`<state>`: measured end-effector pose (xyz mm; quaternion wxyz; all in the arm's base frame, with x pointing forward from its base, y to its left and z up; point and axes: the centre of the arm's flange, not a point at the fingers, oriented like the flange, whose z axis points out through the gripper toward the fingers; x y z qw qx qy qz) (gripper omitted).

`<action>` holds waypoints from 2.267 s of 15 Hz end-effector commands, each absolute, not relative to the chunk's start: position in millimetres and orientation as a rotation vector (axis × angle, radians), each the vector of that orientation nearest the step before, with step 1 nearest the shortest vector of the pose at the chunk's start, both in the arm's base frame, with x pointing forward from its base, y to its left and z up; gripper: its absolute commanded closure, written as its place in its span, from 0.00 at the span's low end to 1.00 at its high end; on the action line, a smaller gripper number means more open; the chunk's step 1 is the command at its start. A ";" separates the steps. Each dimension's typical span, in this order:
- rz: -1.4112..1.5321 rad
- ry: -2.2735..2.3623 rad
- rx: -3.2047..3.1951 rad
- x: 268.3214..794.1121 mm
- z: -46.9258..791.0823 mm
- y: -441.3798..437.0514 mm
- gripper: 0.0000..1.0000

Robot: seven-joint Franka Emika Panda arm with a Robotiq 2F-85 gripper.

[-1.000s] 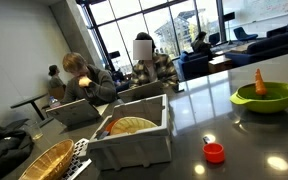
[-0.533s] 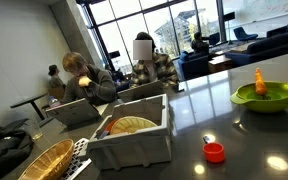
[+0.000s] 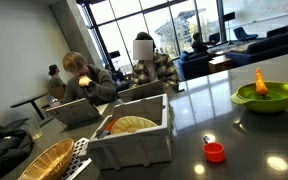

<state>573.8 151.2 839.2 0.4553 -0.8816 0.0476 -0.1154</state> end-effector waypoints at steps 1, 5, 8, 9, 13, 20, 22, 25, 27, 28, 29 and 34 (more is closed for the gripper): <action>-0.289 0.131 -2.180 573.6 837.8 146.5 0.86; -0.289 0.149 -2.173 572.0 838.4 136.2 0.86; -0.307 0.086 -2.174 571.8 850.4 149.8 0.97; -0.303 0.038 -2.165 568.5 855.6 165.1 0.97; -0.217 -0.210 -2.097 537.0 871.5 251.2 0.97; 0.039 -0.585 -2.110 463.8 835.8 387.9 0.97; 0.101 -0.636 -2.129 455.9 818.0 410.7 0.97; 0.167 -0.687 -2.142 451.3 800.6 420.2 0.97; 0.197 -0.708 -2.155 449.6 788.9 426.8 0.97; 0.218 -0.713 -2.159 448.6 782.5 429.0 0.97; 0.243 -0.717 -2.160 446.9 775.5 431.9 0.97; 0.351 -0.765 -2.192 437.3 744.6 447.7 0.97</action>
